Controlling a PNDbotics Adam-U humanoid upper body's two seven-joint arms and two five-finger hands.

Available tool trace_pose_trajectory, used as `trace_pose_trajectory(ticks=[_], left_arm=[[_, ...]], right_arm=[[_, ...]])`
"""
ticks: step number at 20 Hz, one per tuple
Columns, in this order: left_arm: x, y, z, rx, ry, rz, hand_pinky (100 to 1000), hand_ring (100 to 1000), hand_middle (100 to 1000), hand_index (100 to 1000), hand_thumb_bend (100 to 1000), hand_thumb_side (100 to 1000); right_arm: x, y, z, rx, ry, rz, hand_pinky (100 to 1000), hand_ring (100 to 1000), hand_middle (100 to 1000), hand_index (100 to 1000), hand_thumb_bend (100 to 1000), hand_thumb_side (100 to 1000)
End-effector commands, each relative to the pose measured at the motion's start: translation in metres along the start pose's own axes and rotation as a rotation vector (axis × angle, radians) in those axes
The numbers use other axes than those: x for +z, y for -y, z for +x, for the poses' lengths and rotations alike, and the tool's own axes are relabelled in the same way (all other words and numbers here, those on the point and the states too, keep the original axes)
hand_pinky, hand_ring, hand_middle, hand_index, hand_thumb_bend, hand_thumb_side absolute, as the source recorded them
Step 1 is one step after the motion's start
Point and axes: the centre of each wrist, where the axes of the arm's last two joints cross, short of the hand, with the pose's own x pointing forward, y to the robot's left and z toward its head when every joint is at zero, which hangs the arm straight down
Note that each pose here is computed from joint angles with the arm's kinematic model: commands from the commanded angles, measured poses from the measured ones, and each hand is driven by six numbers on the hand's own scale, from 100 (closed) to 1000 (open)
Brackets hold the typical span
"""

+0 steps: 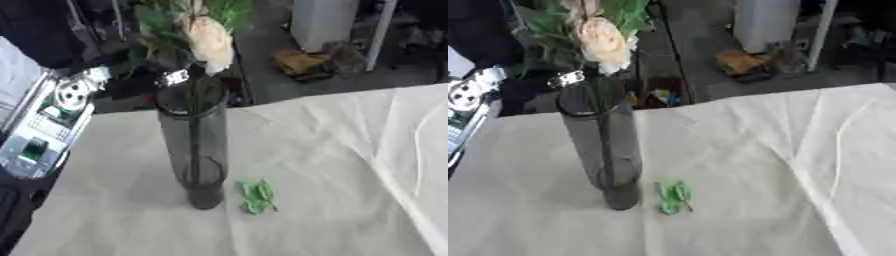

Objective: Arrange flowers into the vase.

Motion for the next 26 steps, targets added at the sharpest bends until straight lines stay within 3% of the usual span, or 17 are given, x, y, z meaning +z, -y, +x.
trace_pose_trajectory(ticks=[1, 26], left_arm=[[0.011, -0.018, 0.000, -0.035, -0.013, 0.041, 855, 1000, 1000, 1000, 614, 1000], [0.041, -0.036, -0.016, -0.096, -0.048, 0.022, 884, 1000, 1000, 1000, 633, 1000]], right_arm=[[-0.004, 0.000, 0.004, -0.010, 0.018, 0.005, 478, 463, 340, 654, 100, 955], [-0.005, 0.002, 0.004, -0.002, 0.029, -0.008, 479, 464, 340, 654, 100, 953]])
